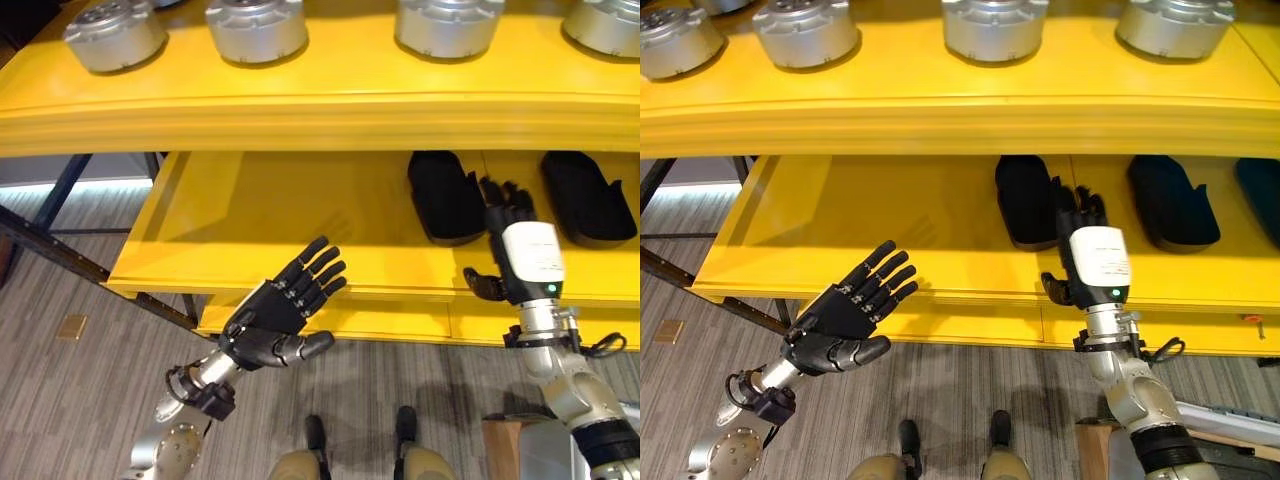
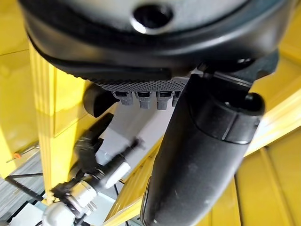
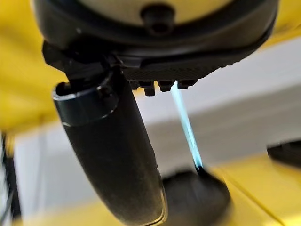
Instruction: Move parts from the plastic box to the shelf.
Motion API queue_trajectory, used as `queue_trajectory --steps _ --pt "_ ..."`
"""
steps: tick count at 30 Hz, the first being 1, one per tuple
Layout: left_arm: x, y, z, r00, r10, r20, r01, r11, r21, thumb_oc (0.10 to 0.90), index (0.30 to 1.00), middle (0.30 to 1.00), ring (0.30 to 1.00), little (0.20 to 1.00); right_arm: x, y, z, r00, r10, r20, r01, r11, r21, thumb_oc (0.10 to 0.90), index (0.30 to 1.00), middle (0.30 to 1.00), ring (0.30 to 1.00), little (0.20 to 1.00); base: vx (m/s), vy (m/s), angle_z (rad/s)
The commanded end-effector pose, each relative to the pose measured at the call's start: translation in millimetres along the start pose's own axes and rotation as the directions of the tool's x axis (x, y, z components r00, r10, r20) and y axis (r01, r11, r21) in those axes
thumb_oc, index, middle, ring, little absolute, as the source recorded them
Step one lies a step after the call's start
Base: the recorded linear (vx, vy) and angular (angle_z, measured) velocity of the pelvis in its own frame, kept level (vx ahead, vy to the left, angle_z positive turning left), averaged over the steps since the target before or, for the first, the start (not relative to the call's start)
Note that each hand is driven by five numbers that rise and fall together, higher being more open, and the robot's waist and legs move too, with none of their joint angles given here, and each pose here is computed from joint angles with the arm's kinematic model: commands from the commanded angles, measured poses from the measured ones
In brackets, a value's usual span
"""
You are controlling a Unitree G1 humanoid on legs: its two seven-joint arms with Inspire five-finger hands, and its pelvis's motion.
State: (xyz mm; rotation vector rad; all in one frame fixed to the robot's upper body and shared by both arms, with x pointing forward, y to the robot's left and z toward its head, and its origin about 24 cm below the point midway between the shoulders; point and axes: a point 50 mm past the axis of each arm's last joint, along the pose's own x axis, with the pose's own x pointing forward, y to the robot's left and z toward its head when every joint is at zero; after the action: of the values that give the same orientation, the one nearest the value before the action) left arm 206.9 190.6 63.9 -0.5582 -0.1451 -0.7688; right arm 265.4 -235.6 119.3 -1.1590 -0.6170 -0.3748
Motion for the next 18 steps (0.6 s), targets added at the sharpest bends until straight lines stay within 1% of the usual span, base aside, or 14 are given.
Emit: queue_trajectory --steps 1,2,3,4,5,6,10,12,17,18 --pt "13 -14 18 0.985 -0.098 0.143 0.086 0.992 0.089 0.9 1.0 1.0 1.0 1.0 27 -28 29 0.97 -0.197 0.14 0.165 0.963 0.214 0.9 1.0 1.0 1.0 1.0 -0.03 0.115 -0.06" --pt "13 -14 18 0.984 -0.096 0.148 0.083 0.993 0.089 0.9 1.0 1.0 1.0 1.0 26 -28 31 0.973 -0.187 0.134 0.15 0.958 0.245 0.9 1.0 1.0 1.0 1.0 -0.14 0.275 -0.08" --pt "8 -12 17 0.978 -0.078 0.193 0.059 0.993 0.1 0.9 1.0 1.0 1.0 1.0 1 -22 44 0.988 -0.148 0.047 0.109 0.876 0.47 0.9 1.0 1.0 1.0 1.0 -0.13 0.287 -0.1" --pt "7 -12 17 0.976 -0.069 0.208 0.048 0.993 0.104 0.9 1.0 1.0 1.0 1.0 -9 -18 46 0.988 -0.152 0.0 0.131 0.85 0.511 0.9 1.0 1.0 1.0 1.0 -0.13 0.29 -0.18" --pt "6 -12 17 0.975 -0.067 0.211 0.045 0.993 0.105 0.9 1.0 1.0 1.0 1.0 -12 -18 45 0.988 -0.151 -0.018 0.138 0.842 0.522 0.9 1.0 1.0 1.0 1.0 -0.04 0.16 -0.27" --pt "5 -10 16 0.975 -0.056 0.216 0.032 0.993 0.113 0.9 1.0 1.0 1.0 1.0 -20 -13 43 0.987 -0.127 -0.094 0.158 0.813 0.561 0.9 1.0 1.0 1.0 1.0 -0.02 0.102 -0.27" --pt "5 -10 16 0.975 -0.053 0.214 0.03 0.993 0.111 0.9 1.0 1.0 1.0 1.0 -22 -6 35 0.98 -0.084 -0.179 0.179 0.758 0.627 0.9 1.0 1.0 1.0 1.0 0.0 0.039 -0.14" --pt "5 -9 16 0.976 -0.053 0.21 0.031 0.994 0.109 0.9 1.0 1.0 1.0 1.0 -22 -5 33 0.977 -0.081 -0.199 0.193 0.737 0.648 0.9 1.0 1.0 1.0 1.0 0.0 0.0 0.0" --pt "8 -9 14 0.982 -0.063 0.178 0.046 0.994 0.097 0.9 1.0 1.0 1.0 1.0 -15 1 18 0.941 -0.07 -0.331 0.292 0.663 0.69 0.9 1.0 1.0 1.0 1.0 0.01 -0.037 0.01" --pt "8 -10 14 0.982 -0.064 0.175 0.048 0.994 0.096 0.9 1.0 1.0 1.0 1.0 -14 1 17 0.938 -0.069 -0.339 0.298 0.657 0.692 0.9 1.0 1.0 1.0 1.0 0.04 -0.069 0.02"
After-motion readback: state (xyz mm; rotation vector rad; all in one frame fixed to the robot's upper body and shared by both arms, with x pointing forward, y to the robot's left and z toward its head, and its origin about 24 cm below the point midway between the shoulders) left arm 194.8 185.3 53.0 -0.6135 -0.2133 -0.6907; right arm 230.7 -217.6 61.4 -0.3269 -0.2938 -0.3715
